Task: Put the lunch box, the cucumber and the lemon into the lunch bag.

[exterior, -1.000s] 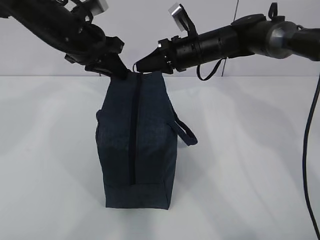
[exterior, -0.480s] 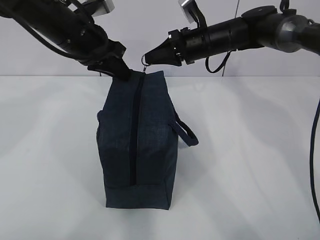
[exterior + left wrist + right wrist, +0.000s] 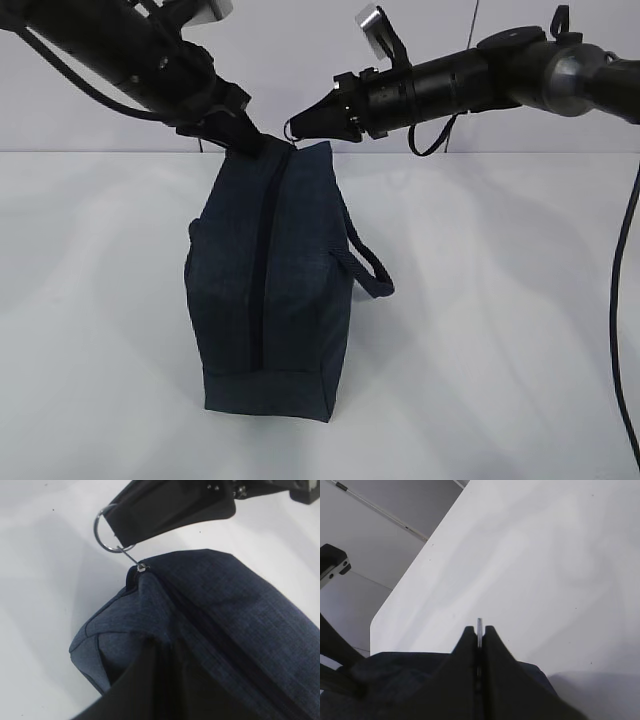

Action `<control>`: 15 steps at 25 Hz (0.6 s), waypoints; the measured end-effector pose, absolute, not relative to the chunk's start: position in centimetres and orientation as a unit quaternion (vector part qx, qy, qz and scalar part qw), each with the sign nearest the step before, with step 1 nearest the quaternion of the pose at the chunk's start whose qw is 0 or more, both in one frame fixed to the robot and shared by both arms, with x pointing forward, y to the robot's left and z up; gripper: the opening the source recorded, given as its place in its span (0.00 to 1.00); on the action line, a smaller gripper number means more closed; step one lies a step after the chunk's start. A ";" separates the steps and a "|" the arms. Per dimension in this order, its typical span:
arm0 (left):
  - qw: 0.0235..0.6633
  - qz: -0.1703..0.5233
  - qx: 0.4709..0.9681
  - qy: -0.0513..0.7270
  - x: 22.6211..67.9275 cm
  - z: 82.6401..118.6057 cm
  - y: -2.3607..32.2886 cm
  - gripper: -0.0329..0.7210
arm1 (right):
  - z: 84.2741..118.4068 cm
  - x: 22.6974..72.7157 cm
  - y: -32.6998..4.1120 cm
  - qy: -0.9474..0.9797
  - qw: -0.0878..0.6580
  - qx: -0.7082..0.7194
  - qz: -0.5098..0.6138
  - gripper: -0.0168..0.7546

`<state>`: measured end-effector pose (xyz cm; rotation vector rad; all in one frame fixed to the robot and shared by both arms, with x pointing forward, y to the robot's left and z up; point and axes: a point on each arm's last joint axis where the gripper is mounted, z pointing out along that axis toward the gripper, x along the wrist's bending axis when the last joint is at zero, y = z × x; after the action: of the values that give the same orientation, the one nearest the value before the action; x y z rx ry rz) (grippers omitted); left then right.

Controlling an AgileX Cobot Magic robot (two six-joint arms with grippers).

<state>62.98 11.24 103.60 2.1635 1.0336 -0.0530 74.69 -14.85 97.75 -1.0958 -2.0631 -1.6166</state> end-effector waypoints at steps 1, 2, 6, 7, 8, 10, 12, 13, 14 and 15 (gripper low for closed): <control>0.364 -0.019 0.841 0.400 63.0 103.7 11.3 0.08 | 97.7 74.7 -14.9 -0.718 0.149 -0.382 -0.563 0.05; 0.365 -0.017 0.841 0.399 63.0 103.8 11.3 0.08 | 97.7 74.7 -14.9 -0.717 0.148 -0.383 -0.563 0.05; 0.379 -0.002 0.841 0.386 62.8 104.6 11.3 0.08 | 97.6 74.9 -15.0 -0.719 0.142 -0.387 -0.559 0.05; 0.382 0.002 0.841 0.383 62.8 104.9 11.3 0.08 | 97.6 74.9 -15.0 -0.719 0.141 -0.389 -0.559 0.05; 0.385 0.004 0.841 0.381 62.8 105.1 11.3 0.08 | 97.6 74.9 -15.0 -0.719 0.141 -0.389 -0.559 0.05; 0.387 0.006 0.840 0.380 62.7 105.2 11.3 0.08 | 97.6 74.9 -15.0 -0.718 0.142 -0.389 -0.559 0.05; 0.386 0.005 0.841 0.378 62.7 105.3 11.3 0.08 | 97.6 74.9 -15.1 -0.717 0.141 -0.392 -0.559 0.05; 0.386 0.004 0.842 0.377 62.7 105.2 11.3 0.08 | 97.6 74.9 -15.1 -0.716 0.141 -0.393 -0.559 0.05; 0.386 0.005 0.842 0.376 62.7 105.2 11.3 0.08 | 97.6 74.9 -15.1 -0.716 0.141 -0.394 -0.559 0.05; 0.386 0.005 0.843 0.375 62.6 105.3 11.3 0.08 | 97.6 75.0 -15.1 -0.715 0.141 -0.396 -0.559 0.05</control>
<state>62.63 11.32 105.32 2.1460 0.9545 0.0139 74.96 -15.07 97.64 -1.1444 -2.0643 -1.6129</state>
